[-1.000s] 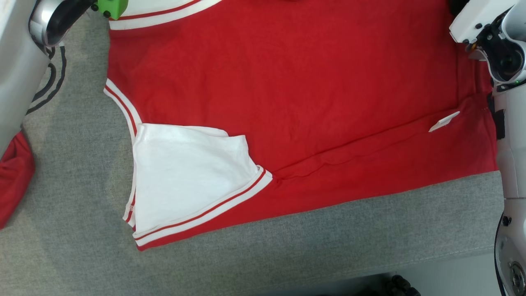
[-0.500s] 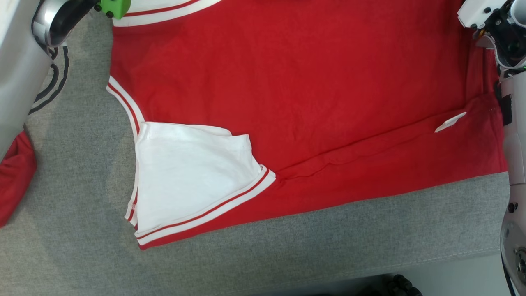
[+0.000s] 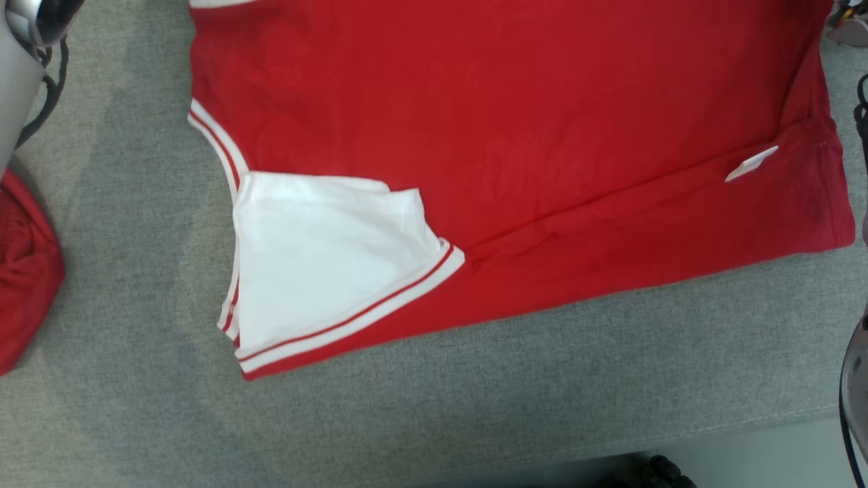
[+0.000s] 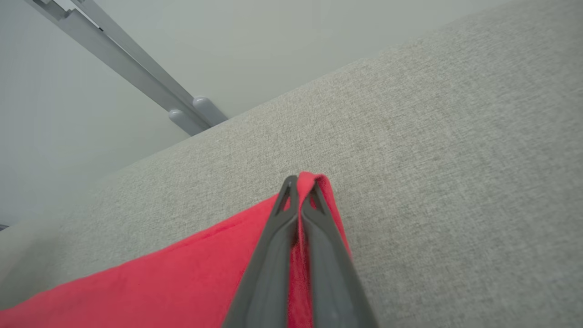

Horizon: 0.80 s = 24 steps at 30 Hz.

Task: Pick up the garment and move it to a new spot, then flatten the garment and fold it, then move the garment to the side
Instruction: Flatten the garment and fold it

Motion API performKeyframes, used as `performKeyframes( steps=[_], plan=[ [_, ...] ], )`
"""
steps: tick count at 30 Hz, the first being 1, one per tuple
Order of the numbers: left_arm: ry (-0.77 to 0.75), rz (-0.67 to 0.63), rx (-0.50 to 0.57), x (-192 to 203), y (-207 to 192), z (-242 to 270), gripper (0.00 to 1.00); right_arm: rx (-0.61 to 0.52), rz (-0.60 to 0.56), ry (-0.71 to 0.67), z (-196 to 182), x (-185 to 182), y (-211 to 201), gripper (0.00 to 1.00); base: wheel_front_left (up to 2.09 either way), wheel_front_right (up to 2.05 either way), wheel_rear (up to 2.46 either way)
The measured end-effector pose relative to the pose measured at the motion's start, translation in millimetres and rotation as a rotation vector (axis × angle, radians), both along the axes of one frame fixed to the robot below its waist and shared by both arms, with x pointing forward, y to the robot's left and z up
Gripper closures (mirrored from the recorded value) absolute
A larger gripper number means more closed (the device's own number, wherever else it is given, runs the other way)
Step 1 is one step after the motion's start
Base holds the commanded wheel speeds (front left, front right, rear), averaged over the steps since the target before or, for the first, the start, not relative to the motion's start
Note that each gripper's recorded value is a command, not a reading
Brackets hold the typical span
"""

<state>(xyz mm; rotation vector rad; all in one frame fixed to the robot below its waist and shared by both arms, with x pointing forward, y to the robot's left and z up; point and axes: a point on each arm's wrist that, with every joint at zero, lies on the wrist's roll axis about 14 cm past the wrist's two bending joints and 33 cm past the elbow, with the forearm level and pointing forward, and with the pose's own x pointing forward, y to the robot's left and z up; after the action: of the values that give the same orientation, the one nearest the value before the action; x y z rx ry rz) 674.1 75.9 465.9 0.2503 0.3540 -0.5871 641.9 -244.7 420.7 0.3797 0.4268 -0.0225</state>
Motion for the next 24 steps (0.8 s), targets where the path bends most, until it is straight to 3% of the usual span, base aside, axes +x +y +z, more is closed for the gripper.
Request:
performKeyframes(
  steps=[7, 24],
  plan=[
    [-0.133, 0.015, -0.094, 9.0, -1.3, 41.9, 1.0, 0.065, -0.033, -0.062, 26.9, 0.7, -17.2, 1.0, 0.0, 0.0, 0.0],
    [0.0, 0.055, -0.232, -63.7, 25.9, 29.6, 1.0, 0.091, 0.104, -0.07, 43.2, -38.6, 4.2, 1.0, 0.0, 0.0, 0.0]
  ],
)
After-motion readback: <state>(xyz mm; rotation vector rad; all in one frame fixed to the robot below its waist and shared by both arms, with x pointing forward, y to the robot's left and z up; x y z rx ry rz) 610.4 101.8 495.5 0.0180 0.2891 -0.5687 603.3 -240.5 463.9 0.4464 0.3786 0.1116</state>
